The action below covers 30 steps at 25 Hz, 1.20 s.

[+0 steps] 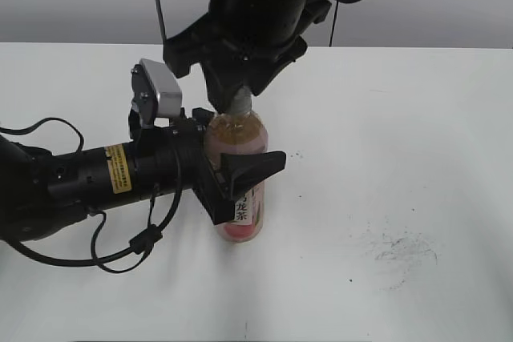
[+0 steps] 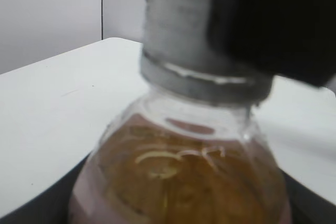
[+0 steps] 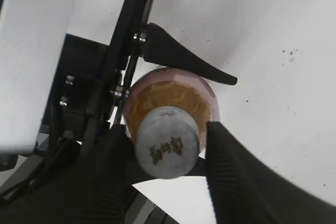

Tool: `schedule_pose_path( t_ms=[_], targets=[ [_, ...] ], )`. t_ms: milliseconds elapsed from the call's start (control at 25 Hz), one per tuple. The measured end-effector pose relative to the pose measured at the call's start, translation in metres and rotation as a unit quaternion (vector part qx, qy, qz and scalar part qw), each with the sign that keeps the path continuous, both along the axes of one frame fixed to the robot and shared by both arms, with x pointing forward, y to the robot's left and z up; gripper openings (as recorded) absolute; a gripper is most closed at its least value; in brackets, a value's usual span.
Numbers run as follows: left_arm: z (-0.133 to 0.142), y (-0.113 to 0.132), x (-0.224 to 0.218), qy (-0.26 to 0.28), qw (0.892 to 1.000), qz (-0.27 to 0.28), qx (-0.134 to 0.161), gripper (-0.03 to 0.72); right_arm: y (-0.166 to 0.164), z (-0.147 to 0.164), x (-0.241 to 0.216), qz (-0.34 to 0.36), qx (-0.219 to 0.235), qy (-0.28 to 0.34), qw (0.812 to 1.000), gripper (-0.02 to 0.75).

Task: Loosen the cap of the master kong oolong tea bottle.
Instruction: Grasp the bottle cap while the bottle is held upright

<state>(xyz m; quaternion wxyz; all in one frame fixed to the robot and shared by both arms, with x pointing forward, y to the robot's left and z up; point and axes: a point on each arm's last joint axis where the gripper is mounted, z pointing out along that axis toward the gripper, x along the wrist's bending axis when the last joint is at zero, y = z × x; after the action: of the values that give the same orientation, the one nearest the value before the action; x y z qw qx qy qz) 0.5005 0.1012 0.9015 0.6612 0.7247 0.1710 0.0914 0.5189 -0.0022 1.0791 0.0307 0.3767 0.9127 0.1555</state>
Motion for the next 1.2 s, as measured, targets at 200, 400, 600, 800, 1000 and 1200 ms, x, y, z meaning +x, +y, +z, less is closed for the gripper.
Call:
schedule_pose_path(
  t_ms=[200, 400, 600, 800, 1000, 1200],
  targets=[
    [0.0, 0.0001, 0.0001, 0.0, 1.0, 0.001, 0.0, 0.446, 0.0001, 0.0, -0.0001, 0.053, -0.009, -0.014, 0.998, 0.264],
    [0.0, 0.0, 0.0001, 0.0, 1.0, 0.001, 0.0, 0.446, -0.0009, 0.0, 0.001, 0.247, -0.044, -0.067, 0.966, 0.264],
    [-0.0001, -0.0001, -0.0001, -0.001, 1.0, -0.001, 0.001, 0.446, -0.0001, 0.0001, 0.0001, 0.508, -0.086, -0.138, 0.846, 0.264],
    [-0.0001, -0.0002, -0.0005, -0.002, 1.0, -0.003, 0.002, 0.446, 0.0028, 0.0009, -0.0034, 0.74, -0.131, -0.204, 0.627, 0.264],
    [0.0, -0.0003, -0.0007, -0.003, 1.0, -0.005, 0.001, 0.446, 0.0047, 0.0009, -0.0054, 0.825, -0.148, -0.228, 0.496, 0.264],
    [0.0, -0.0003, -0.0006, -0.002, 1.0, -0.004, 0.001, 0.446, 0.0071, 0.0007, -0.0079, 0.72, -0.123, -0.198, 0.654, 0.386]
  ],
)
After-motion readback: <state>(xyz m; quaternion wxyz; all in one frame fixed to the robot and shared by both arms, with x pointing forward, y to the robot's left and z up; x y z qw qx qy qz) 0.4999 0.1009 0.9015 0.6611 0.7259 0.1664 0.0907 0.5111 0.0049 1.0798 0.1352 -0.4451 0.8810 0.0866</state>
